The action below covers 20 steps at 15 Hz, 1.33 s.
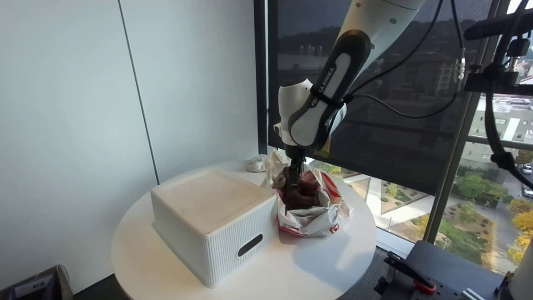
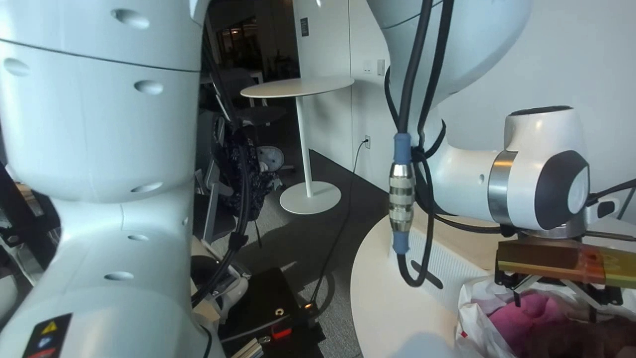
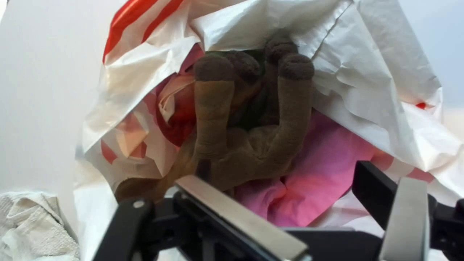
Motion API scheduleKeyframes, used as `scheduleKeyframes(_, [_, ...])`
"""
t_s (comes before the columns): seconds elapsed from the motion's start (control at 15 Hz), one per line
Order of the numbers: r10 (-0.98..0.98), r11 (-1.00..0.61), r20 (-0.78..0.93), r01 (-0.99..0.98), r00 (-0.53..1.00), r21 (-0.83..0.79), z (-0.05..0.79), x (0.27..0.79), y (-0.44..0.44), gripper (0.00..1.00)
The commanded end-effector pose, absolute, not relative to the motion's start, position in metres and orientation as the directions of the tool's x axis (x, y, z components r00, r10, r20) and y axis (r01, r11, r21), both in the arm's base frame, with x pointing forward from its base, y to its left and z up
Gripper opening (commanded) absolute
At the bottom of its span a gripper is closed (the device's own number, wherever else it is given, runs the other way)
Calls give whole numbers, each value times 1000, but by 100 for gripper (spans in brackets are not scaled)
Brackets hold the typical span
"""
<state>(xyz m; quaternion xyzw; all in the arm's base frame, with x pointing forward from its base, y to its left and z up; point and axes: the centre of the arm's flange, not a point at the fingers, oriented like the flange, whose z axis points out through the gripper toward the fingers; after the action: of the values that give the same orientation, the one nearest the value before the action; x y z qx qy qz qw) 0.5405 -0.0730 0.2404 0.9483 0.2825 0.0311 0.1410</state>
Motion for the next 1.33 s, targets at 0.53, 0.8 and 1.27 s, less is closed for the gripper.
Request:
scheduleKeyframes(0.53, [728,-675,-60,730,683,110,188,462,-39,100])
scheduleKeyframes(0.8, [779,-608,-66,777,624,164,162,464,-47,100])
scheduleKeyframes(1.27, [832,-530,-75,826,550,191,132,475,-55,76])
